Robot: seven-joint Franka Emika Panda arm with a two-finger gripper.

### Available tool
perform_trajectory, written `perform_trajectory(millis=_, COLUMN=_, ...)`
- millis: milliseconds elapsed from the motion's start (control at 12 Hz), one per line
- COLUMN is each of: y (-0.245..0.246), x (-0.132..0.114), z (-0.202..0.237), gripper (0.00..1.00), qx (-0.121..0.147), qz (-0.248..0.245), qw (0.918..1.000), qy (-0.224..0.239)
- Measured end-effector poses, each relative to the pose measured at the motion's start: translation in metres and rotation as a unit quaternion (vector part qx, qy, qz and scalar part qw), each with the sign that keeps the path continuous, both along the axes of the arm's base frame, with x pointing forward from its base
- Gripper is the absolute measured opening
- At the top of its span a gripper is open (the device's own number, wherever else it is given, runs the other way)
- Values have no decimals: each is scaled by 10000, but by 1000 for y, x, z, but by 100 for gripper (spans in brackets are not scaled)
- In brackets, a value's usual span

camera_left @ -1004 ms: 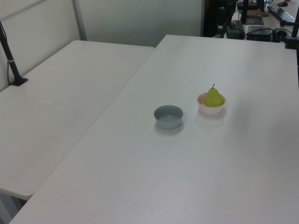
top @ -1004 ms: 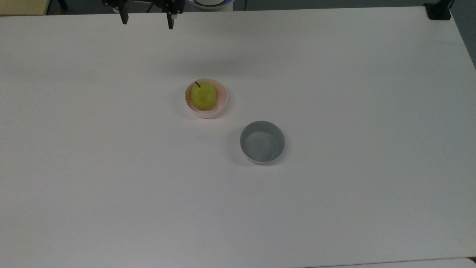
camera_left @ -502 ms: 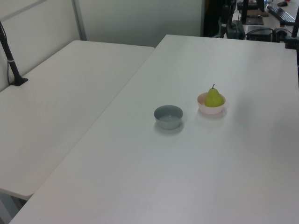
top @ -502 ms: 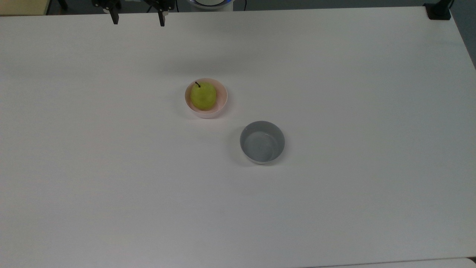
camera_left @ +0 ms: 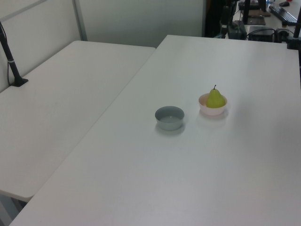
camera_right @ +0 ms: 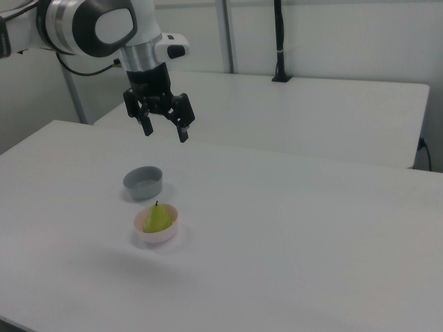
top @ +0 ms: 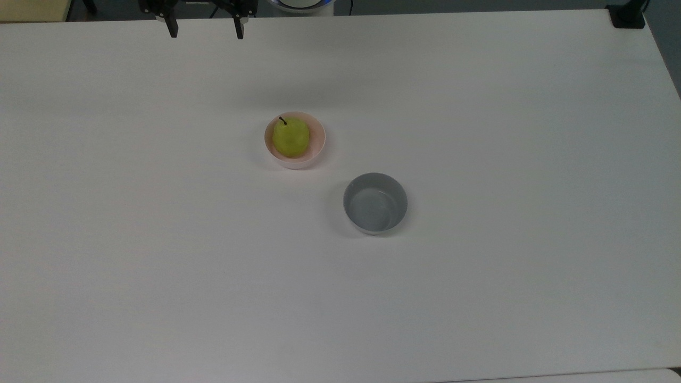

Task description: Place the pear in the bowl

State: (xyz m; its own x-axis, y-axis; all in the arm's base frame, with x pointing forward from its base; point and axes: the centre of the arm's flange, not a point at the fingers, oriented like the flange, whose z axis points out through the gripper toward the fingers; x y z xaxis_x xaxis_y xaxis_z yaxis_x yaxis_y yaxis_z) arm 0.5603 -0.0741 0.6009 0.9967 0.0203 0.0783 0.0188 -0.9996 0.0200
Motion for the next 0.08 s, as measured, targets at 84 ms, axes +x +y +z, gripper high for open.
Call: perform_trajectory(millis=84, y=-1, x=0, z=0, gripper=100, qx=0, qz=-6, qw=10000, qy=0)
